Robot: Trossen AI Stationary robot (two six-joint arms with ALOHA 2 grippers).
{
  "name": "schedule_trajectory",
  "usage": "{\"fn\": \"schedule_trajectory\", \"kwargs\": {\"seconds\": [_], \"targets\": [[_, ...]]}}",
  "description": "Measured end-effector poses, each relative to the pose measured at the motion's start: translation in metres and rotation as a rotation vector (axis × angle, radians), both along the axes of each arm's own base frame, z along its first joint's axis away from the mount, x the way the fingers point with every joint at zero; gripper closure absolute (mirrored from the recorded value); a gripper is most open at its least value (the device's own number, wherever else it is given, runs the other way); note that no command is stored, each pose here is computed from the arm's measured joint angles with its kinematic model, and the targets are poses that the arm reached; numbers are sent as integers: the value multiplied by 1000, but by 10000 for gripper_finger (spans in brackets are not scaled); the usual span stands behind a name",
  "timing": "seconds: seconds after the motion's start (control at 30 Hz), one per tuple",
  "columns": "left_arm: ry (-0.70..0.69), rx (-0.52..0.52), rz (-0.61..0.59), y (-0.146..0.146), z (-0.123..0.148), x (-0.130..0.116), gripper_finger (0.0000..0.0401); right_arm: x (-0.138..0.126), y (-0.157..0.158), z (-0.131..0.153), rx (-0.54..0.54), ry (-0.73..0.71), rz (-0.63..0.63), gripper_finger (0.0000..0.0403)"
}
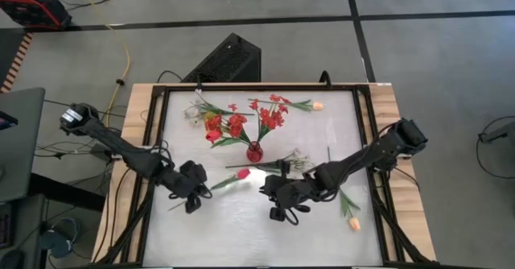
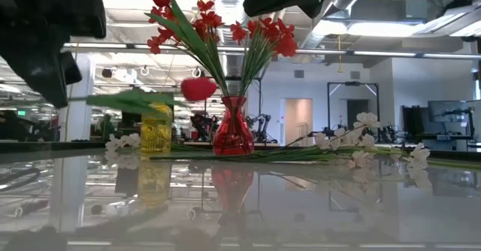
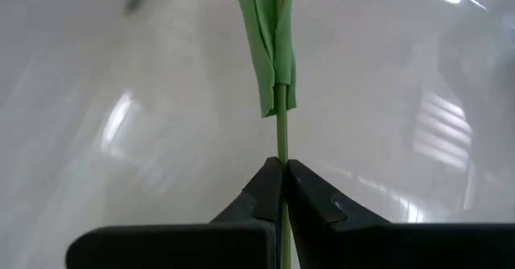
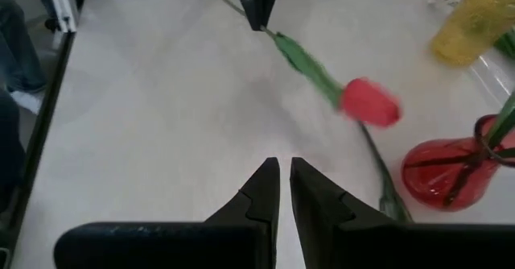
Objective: Sort flowers into vase by color
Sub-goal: Put the pink tulip into the red vase
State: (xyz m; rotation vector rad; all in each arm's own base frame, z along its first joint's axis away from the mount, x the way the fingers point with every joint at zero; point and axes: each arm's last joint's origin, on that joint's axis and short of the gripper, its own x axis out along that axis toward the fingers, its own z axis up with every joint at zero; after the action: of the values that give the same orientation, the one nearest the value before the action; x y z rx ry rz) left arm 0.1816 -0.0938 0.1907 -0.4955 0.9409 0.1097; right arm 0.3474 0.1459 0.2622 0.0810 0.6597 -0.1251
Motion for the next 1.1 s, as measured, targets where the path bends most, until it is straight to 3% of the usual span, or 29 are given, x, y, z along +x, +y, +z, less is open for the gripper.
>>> {"fn": "schedule_trajectory", "kwargs": {"seconds": [0.37,0.63,0.77,0.9,1.1], "targets": [[-234,85,-210,-13,14,10,401,-7,15,0,11,0,38,341],[-498,234,-258,-17,42,6,401,-15,22,-16,-9,24,50,326],[-681,268,-304,-26,59,6,401,-9,19,-24,9,-118,68,288],[-832,280,-309,-30,72,10,401,1,19,-23,-45,-328,153,238],[-953,312,-291,-35,76,22,401,20,22,-34,-128,-465,228,193]]}}
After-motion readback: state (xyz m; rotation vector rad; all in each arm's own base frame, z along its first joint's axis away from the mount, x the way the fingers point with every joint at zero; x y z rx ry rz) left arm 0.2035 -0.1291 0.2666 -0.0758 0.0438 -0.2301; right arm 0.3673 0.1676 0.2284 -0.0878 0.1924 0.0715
